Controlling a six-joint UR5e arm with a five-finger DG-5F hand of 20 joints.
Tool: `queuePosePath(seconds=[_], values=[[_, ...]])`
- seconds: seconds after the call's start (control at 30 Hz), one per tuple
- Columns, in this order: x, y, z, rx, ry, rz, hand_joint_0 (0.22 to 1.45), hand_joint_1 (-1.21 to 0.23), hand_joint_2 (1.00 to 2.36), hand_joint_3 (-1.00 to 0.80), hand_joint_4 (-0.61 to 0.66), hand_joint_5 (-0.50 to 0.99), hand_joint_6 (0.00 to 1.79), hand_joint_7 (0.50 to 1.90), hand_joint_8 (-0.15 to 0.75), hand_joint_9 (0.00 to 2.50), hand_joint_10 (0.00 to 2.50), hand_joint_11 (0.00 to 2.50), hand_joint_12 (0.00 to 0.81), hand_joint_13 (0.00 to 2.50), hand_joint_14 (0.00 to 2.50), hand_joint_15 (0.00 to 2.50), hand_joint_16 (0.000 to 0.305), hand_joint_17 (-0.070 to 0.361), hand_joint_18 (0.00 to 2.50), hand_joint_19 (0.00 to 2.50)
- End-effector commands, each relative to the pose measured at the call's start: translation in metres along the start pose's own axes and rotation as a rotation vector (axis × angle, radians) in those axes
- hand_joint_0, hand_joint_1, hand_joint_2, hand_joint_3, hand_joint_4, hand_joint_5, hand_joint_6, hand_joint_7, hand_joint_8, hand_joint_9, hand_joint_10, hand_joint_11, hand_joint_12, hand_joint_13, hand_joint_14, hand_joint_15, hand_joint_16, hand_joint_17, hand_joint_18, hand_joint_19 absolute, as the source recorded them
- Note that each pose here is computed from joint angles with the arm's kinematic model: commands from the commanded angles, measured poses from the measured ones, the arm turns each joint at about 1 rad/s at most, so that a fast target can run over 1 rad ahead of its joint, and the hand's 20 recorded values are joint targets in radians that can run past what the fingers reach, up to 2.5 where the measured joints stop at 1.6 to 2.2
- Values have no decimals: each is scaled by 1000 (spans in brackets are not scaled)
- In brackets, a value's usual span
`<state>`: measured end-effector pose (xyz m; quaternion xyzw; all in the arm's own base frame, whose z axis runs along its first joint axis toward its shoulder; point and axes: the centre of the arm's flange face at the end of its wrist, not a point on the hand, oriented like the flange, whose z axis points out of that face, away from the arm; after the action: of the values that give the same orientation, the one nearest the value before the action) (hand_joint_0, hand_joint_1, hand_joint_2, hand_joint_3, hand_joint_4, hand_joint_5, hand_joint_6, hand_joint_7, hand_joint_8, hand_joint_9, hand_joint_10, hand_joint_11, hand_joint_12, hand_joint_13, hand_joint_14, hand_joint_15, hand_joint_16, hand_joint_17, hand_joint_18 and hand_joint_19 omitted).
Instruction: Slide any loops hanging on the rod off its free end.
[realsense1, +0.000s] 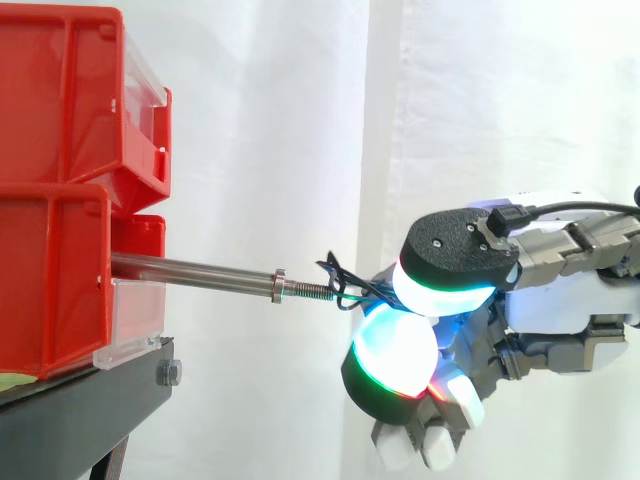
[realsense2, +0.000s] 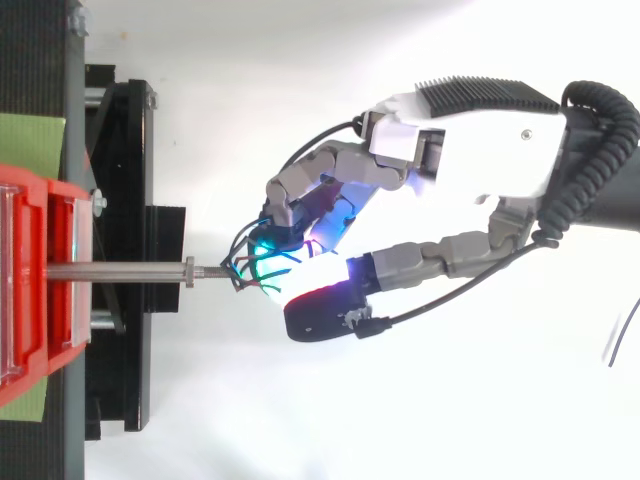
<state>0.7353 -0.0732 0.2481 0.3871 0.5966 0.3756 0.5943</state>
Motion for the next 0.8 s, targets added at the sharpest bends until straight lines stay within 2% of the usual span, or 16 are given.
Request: queuePosePath(seconds=[0.0,0.27,0.43,0.5,0.6,0.73,0.77], values=[[0,-1,-2,17,7,13,591,-642,1011,-61,220,-174,909,992,415,1049,11,731,423,836,10,323,56,127,737,407],[0,3,-2,22,-14,37,584,-557,1016,-250,202,-175,897,1090,372,1016,16,742,379,786,12,345,47,105,611,454],[1,4,-2,24,-19,39,590,-492,1015,-292,200,-160,894,1124,372,1026,18,747,374,772,12,345,46,103,590,467],[1,4,-2,24,-20,39,578,-462,1018,-231,149,-150,893,1123,361,1033,17,735,360,725,13,348,45,100,520,483],[2,4,-2,26,-23,39,591,-395,1011,-139,133,-135,878,1077,386,1057,16,672,384,725,10,331,50,112,488,480],[1,4,-2,29,-30,39,596,-434,1002,-69,140,-116,858,1040,414,1085,15,662,404,734,9,307,54,120,517,441],[1,2,-2,32,-30,38,580,-474,1039,-32,160,-113,846,1032,428,1097,12,657,414,745,8,298,56,126,541,419]])
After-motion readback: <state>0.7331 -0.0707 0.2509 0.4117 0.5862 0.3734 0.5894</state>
